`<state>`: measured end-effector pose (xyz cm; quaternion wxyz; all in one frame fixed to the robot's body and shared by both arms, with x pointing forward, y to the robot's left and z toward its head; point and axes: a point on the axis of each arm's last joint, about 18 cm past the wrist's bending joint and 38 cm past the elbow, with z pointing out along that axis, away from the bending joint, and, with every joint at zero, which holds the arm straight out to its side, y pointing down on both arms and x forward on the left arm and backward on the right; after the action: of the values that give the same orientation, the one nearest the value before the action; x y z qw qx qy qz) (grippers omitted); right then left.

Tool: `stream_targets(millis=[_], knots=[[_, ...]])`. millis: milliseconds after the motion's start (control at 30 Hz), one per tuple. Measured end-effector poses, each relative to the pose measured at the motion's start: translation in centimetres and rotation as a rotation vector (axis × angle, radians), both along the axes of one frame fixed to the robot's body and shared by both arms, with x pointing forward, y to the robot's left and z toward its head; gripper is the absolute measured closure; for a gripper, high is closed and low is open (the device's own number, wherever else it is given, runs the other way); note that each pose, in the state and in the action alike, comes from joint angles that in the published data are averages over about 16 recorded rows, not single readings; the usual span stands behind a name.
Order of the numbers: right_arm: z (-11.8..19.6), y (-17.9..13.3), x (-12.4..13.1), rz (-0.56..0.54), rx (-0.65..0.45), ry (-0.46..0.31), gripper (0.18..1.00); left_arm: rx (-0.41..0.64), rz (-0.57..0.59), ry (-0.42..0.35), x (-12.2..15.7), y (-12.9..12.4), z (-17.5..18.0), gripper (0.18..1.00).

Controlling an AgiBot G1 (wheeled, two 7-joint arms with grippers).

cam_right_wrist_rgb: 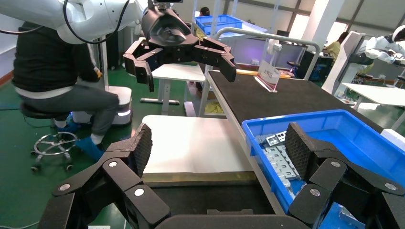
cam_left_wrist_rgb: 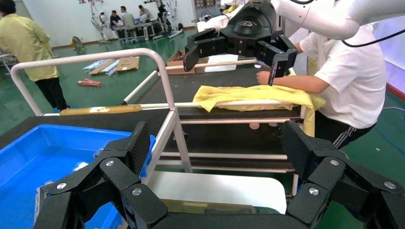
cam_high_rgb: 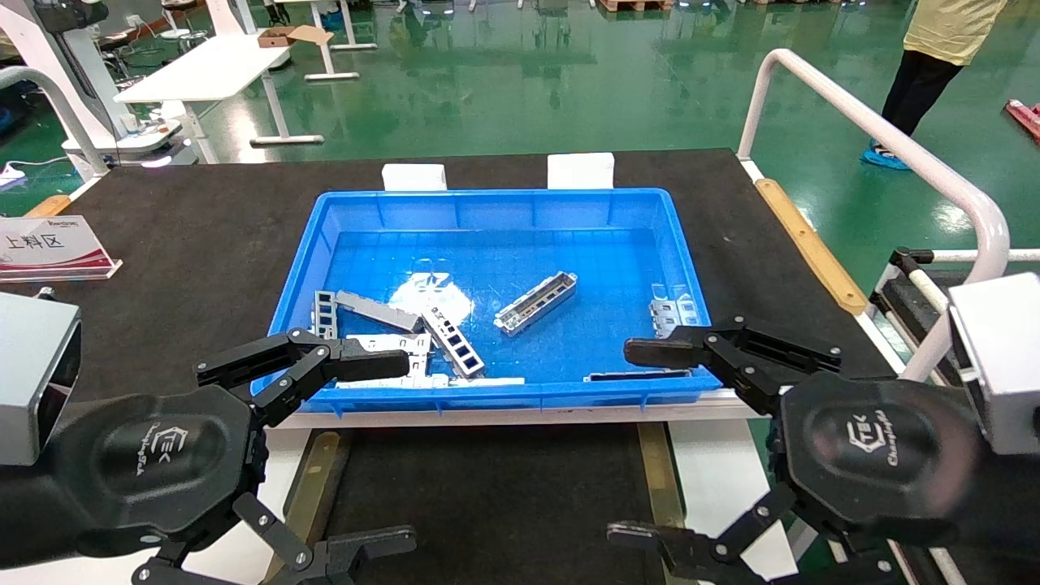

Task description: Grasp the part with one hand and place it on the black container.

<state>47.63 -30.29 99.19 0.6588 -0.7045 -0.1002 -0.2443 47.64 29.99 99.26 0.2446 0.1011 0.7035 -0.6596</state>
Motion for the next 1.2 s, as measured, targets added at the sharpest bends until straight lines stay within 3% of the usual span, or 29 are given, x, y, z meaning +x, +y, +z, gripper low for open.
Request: stream_targets(millis=[1200], knots=[[0.0,0.0,0.0,0.0,0.0,0.0,0.178,0.0,0.0,0.0,0.0,0.0,0.0,0.184]])
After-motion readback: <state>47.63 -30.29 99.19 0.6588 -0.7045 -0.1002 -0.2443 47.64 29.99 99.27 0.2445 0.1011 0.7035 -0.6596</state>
